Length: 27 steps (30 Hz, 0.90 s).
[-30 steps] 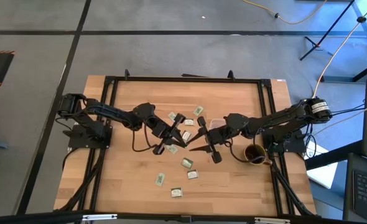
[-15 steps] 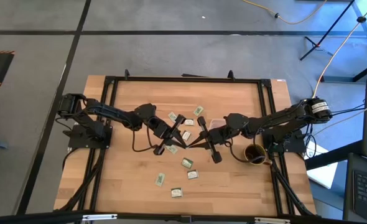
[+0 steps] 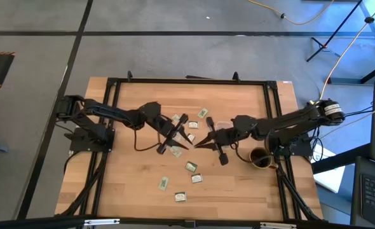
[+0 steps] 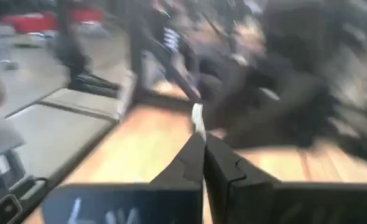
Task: Pick and place items into bin
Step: Put the stevia packet into the transparent bin
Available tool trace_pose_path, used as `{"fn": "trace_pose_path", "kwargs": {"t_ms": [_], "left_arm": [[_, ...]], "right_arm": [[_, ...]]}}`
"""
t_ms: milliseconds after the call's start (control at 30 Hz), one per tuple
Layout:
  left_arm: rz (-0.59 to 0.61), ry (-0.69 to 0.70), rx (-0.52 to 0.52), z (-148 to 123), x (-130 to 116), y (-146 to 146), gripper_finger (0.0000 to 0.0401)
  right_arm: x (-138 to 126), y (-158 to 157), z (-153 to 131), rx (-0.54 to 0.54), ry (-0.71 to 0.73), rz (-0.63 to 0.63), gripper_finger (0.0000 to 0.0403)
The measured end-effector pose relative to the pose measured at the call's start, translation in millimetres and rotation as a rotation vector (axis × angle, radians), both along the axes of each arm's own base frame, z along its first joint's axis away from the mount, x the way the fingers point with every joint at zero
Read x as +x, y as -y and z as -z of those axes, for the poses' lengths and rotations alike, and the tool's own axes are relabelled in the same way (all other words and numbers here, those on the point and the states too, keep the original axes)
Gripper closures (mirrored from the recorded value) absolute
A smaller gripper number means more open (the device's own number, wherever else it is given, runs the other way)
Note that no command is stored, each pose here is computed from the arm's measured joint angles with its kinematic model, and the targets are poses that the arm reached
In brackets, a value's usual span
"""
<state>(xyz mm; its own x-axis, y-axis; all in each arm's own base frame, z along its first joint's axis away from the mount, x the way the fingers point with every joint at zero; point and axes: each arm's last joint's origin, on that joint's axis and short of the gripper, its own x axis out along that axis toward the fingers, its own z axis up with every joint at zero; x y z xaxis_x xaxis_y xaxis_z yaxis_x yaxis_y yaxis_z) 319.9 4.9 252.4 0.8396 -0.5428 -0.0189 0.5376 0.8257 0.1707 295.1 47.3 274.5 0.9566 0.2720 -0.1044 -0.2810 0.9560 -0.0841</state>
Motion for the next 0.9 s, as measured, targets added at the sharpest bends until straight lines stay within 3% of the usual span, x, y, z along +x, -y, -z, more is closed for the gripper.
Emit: {"fn": "trace_pose_path", "kwargs": {"t_ms": [333,700,900], "left_arm": [[-0.211,-0.387,0.21,41.2,-8.4,3.8,0.0296],[-0.184,-0.625,0.111,54.4,-18.5,41.0,0.0302],[-0.178,-0.701,0.111,59.0,-24.5,58.6,0.0302]], "right_arm": [[-38.9,32.8,31.6,0.266,-0.614,0.323,0.04],[-44.2,49.8,78.1,0.356,-0.942,0.438,0.04],[-45.7,56.5,99.1,0.345,-1.097,0.493,0.0399]]}}
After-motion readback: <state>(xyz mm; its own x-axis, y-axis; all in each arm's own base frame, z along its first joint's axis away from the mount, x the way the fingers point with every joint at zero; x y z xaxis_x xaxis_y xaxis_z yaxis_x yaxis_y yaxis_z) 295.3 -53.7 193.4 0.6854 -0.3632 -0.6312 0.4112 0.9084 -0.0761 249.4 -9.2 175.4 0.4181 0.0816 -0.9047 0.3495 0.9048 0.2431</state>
